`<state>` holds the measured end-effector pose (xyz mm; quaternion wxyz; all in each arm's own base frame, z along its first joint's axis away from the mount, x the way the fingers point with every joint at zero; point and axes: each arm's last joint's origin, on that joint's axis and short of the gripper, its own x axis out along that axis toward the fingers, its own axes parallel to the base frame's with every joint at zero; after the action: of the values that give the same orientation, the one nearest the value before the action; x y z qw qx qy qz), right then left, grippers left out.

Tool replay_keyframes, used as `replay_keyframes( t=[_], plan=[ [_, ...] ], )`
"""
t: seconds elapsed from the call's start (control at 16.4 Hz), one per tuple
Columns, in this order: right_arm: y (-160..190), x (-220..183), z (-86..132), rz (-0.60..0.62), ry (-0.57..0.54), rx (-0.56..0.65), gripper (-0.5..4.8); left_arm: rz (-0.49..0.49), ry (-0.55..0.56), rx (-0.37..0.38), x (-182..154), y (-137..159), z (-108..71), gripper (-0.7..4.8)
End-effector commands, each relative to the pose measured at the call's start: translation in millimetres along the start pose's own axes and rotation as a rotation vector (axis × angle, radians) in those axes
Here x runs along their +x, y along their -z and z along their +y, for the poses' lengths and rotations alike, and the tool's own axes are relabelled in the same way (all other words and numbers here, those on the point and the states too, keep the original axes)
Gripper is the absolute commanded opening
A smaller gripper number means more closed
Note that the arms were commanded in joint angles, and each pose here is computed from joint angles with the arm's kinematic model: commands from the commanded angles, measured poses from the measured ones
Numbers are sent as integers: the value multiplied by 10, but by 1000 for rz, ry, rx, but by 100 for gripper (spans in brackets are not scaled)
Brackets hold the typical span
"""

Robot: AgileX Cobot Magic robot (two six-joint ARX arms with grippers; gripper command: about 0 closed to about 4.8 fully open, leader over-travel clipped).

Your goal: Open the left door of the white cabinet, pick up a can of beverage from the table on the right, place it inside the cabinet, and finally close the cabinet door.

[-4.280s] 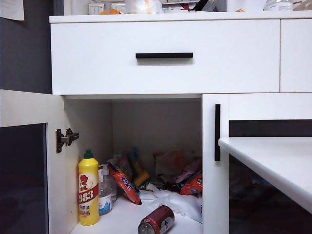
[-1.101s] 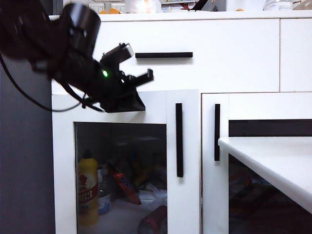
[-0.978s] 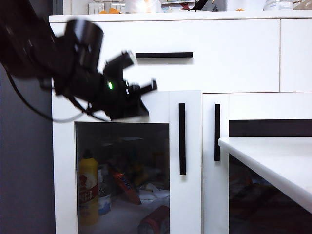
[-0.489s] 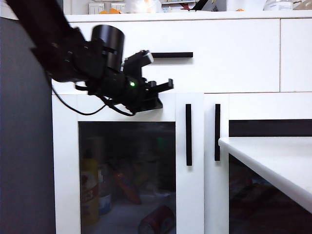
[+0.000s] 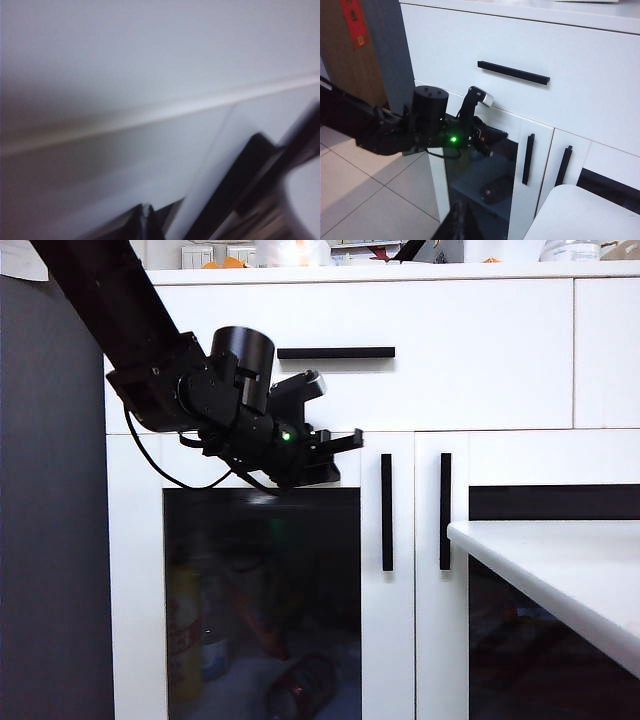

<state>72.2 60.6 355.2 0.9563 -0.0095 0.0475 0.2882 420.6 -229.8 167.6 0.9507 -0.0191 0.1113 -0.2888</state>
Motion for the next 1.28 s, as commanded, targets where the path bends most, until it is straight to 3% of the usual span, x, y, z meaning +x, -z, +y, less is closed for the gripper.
replay_keyframes(
  t=[0.06, 0.24, 0.49, 0.61, 0.73, 0.79, 1.04, 1.1, 1.28],
  plan=[
    [-20, -5, -3, -13, 6, -1, -6, -41, -84, -6, 81, -127, 299, -6],
    [-20, -4, -14, -13, 44, -1, -6, -34, -95, -12, 118, -216, 432, -6],
    [-22, -12, -23, -18, 74, 0, -6, -7, 40, -84, 9, -411, 353, -5],
    [-34, -61, -33, -38, 79, 4, -5, 46, 33, -94, -196, -689, 286, -6],
    [-51, -192, -78, -86, 165, 11, -6, 47, 121, -94, -429, -997, 200, -6],
    [-57, -292, -97, -118, 176, 2, -5, 63, 188, -97, -662, -1235, 118, -6],
    [-48, -521, -134, -187, 174, 14, -6, 65, 224, -51, -1444, -1831, -205, -6],
    [-45, -576, -143, -205, 175, 18, -6, 69, 226, -37, -1815, -2011, -306, -6],
    [-49, -628, -136, -229, 120, 11, -5, 33, 116, 34, -2836, -2315, -511, -5]
  ],
)
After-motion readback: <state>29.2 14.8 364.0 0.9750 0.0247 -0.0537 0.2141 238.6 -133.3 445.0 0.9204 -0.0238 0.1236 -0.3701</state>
